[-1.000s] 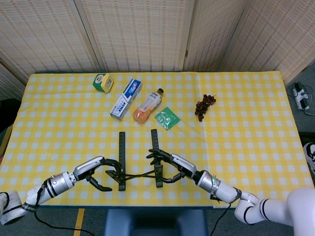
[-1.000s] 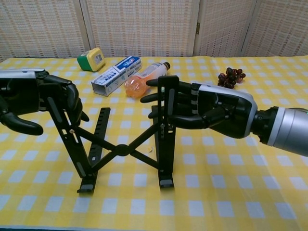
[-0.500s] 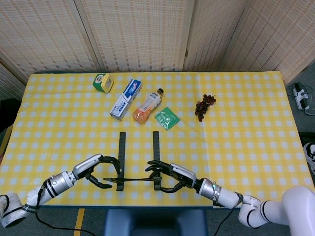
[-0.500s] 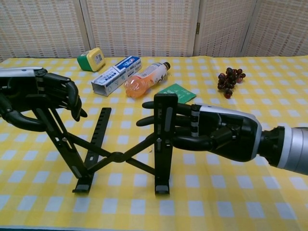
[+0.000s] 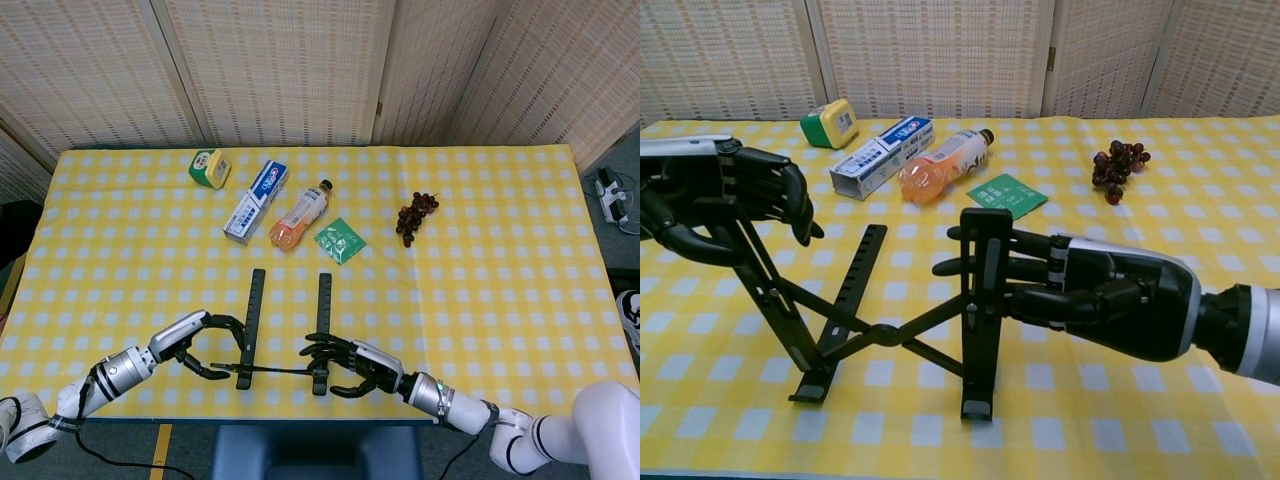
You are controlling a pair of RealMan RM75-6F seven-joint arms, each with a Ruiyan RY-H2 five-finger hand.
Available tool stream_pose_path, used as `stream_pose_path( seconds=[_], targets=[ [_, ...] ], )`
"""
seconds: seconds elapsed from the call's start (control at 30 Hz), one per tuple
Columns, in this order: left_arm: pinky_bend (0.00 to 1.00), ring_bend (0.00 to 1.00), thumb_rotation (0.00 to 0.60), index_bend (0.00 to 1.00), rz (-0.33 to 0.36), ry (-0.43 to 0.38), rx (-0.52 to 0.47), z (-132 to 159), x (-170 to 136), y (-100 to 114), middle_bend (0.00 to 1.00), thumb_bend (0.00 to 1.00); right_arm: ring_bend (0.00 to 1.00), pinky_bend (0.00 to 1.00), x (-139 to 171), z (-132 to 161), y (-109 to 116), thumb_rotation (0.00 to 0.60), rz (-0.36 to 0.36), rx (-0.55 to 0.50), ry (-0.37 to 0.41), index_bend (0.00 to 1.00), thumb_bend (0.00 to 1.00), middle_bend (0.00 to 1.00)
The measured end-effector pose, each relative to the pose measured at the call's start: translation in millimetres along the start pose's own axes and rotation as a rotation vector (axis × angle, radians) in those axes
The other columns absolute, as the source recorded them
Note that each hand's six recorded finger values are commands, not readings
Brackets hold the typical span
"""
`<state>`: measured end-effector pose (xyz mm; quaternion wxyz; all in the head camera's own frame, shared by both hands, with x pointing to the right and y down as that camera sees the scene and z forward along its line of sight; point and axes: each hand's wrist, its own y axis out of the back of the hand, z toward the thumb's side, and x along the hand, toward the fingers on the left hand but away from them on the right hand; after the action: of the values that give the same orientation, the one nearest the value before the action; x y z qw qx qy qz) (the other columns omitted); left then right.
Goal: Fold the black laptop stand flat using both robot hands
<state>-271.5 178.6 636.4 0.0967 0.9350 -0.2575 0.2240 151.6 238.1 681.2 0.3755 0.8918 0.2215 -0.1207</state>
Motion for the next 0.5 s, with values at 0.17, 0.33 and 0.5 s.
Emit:
stream_pose_path(
  seconds=[0.17,0.33,0.5],
  targets=[
    [0.24,0.4,0.6,0.48,0.004,0.003,-0.003,-0.6,0.8,0.4,0.5,0.2,0.23,0.05,3.9,-5.5,0.3,0.6,-0.011,-0.057,-0.013,0.12,0.36,0.19],
    [0.24,0.4,0.6,0.47,0.004,0.006,-0.003,-1.2,2.0,-0.1,0.5,0.2,0.22,0.05,6.2,-12.0,-2.6,0.6,-0.013,-0.103,-0.026,0.12,0.36,0.19],
    [0.24,0.4,0.6,0.47,0.005,0.008,-0.004,-1.6,2.9,-0.1,0.5,0.2,0.21,0.05,8.0,-16.4,-5.2,0.6,-0.012,-0.139,-0.037,0.12,0.36,0.19]
  ],
)
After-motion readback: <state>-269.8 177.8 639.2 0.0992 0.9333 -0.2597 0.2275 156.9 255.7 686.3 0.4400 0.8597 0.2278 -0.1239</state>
